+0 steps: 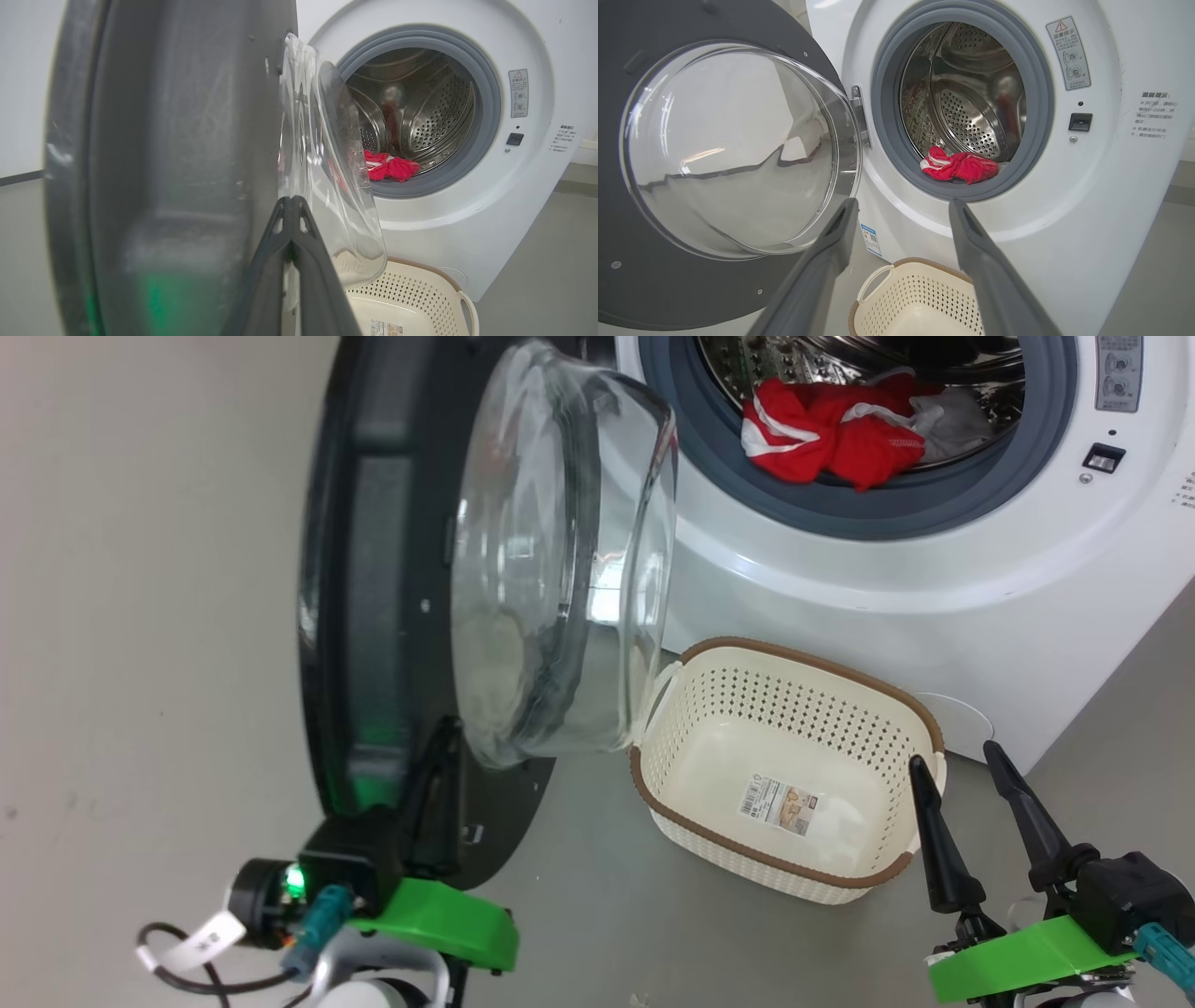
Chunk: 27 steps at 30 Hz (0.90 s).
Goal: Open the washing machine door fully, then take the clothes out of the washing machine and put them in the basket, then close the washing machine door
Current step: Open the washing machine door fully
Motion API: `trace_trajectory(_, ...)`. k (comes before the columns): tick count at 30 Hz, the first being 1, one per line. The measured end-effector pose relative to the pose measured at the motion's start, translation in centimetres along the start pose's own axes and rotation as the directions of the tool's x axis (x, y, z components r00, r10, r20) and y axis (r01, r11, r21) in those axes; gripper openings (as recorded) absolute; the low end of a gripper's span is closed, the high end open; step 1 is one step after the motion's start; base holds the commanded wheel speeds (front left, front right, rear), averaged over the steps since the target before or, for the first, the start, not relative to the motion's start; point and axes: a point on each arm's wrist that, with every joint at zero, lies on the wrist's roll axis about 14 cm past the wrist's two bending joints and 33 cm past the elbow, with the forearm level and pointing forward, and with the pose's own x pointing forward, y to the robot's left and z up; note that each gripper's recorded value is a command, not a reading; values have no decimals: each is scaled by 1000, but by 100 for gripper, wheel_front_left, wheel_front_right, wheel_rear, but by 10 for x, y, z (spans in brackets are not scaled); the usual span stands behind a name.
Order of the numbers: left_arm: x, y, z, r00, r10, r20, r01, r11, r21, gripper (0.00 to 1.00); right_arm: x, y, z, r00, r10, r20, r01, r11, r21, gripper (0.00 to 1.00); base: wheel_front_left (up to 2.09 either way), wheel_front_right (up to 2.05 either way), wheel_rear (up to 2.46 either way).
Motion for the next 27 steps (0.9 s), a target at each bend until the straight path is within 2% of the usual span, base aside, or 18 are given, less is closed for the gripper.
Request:
trace_trajectory(7,3,24,-3,997,82,-10,-82,997,-9,0,-1,-4,-1,1000,-11,-3,11,1000,1,100,0,0,0)
trace_trajectory(16,3,64,-13,981,194,-30,-193,981,36,0,-1,-6,-3,1000,-16,-6,16,1000,0,100,0,0,0)
trace_trajectory(27,-2,93,-28,960,277,-52,-276,961,28,0,-1,-5,-4,1000,-12,-10,12,1000,2,100,0,0,0)
